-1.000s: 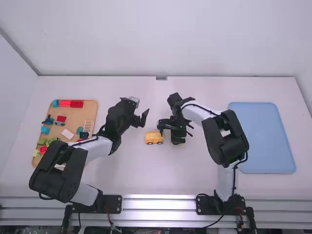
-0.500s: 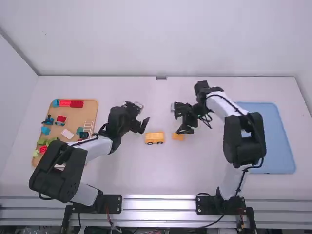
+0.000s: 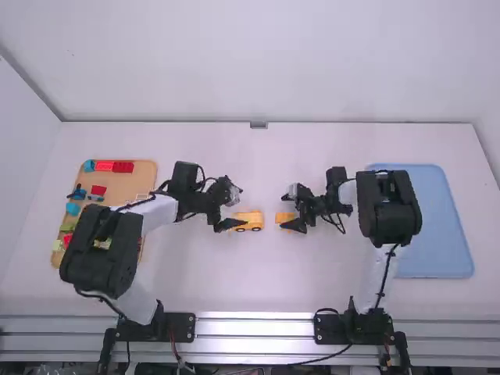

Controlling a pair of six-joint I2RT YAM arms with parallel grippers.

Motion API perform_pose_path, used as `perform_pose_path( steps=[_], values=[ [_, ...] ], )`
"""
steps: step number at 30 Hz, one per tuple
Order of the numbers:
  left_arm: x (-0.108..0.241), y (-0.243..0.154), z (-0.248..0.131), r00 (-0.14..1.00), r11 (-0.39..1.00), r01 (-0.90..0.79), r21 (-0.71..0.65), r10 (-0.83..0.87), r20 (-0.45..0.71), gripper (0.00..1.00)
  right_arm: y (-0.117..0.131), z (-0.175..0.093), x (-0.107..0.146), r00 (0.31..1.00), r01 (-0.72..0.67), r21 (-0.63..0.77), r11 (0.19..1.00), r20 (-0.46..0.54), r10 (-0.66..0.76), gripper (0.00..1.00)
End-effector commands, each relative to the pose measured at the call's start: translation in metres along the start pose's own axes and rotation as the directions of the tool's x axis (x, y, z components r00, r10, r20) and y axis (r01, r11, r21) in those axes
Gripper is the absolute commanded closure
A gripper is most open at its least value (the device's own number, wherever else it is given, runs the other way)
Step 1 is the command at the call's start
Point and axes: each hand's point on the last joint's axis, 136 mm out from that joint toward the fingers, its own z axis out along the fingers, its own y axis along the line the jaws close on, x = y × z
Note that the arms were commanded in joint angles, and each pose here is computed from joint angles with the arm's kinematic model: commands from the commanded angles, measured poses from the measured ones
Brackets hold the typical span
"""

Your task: Assemble lego blocks to make yellow taxi

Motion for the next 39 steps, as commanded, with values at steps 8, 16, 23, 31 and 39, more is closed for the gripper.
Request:
perform_pose_path(
  steps=[8,16,23,31,39],
  values=[
    [-0.006,0.000,0.011,0.991,0.998,-0.007,0.061,-0.001,0.137,0.01,0.000,-0.011,0.015,0.997,-0.061,0.039,0.997,-0.039,0.062,0.18],
    [0.002,-0.003,0.012,0.994,0.997,0.035,0.064,-0.041,0.099,0.01,0.005,0.000,0.026,0.995,-0.038,0.054,0.998,-0.087,0.042,0.43],
    [0.020,-0.015,0.012,0.999,0.996,0.034,0.087,-0.036,0.024,0.01,0.007,-0.008,0.029,0.993,-0.071,0.068,0.995,-0.091,0.077,0.52],
    [0.028,-0.020,0.013,1.000,0.997,0.014,0.082,-0.015,0.017,0.01,0.006,-0.009,0.036,0.987,-0.078,0.078,0.994,-0.138,0.088,0.58],
    [0.052,-0.027,0.020,0.999,0.998,0.026,0.065,-0.024,-0.021,0.01,0.009,-0.013,0.022,0.992,-0.072,0.066,0.995,-0.104,0.078,0.81]
  ],
)
